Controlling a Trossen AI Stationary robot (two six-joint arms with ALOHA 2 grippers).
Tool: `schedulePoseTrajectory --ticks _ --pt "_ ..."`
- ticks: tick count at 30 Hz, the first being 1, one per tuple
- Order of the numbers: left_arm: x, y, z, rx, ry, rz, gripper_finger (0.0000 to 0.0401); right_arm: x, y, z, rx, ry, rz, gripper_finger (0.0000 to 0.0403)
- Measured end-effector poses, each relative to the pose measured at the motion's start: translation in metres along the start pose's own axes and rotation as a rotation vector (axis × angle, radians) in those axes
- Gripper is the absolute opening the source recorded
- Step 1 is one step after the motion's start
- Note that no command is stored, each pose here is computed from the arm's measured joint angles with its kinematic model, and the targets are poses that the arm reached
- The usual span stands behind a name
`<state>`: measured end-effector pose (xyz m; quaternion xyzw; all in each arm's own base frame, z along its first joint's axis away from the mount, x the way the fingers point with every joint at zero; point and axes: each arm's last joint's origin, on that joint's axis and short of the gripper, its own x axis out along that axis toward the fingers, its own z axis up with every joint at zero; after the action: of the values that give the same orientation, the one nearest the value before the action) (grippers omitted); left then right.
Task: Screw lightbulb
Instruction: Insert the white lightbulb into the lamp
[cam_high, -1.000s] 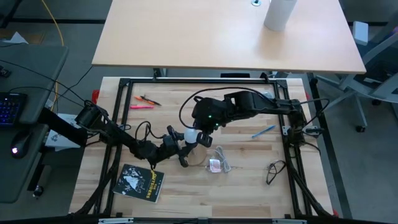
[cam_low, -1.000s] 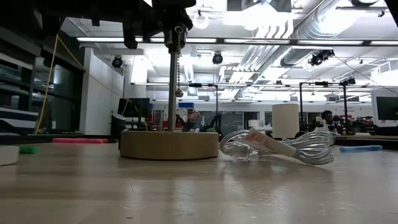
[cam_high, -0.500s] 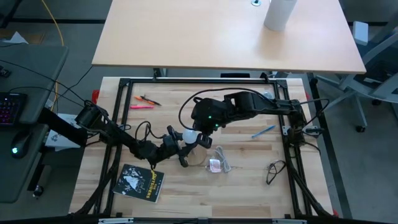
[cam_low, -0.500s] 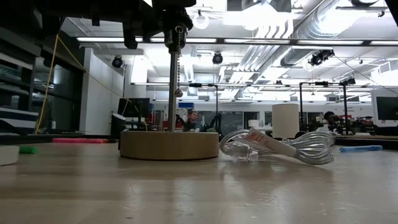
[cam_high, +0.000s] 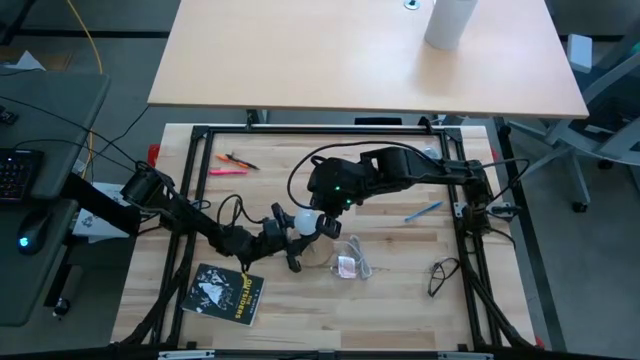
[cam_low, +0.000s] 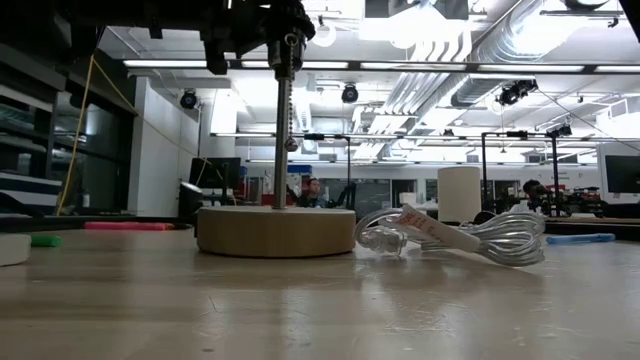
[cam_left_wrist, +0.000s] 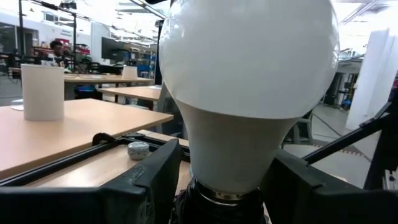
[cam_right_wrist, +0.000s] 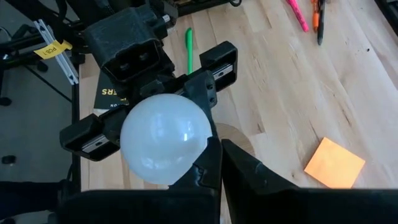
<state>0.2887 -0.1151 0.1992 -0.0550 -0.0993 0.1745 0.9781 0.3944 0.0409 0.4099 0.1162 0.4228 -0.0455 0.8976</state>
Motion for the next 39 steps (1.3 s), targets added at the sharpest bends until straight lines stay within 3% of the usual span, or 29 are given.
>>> schedulePoseTrajectory --ticks 10,24,39 --pt "0.0001 -0.0001 0.0001 -0.001 0.0 -0.001 0.0196 0.0 0.0 0.0 0.0 0.0 0.0 0.0" --pt "0.0002 0.0001 -0.0003 -0.002 0.003 0.0 0.027 0.0 0.0001 0.0002 -0.001 -0.002 0.0 0.0" --pt "0.0002 0.0019 -0.0002 0.03 0.005 0.063 0.0274 0.0 -0.0004 0.0006 -0.025 -0.005 0.0 0.0"
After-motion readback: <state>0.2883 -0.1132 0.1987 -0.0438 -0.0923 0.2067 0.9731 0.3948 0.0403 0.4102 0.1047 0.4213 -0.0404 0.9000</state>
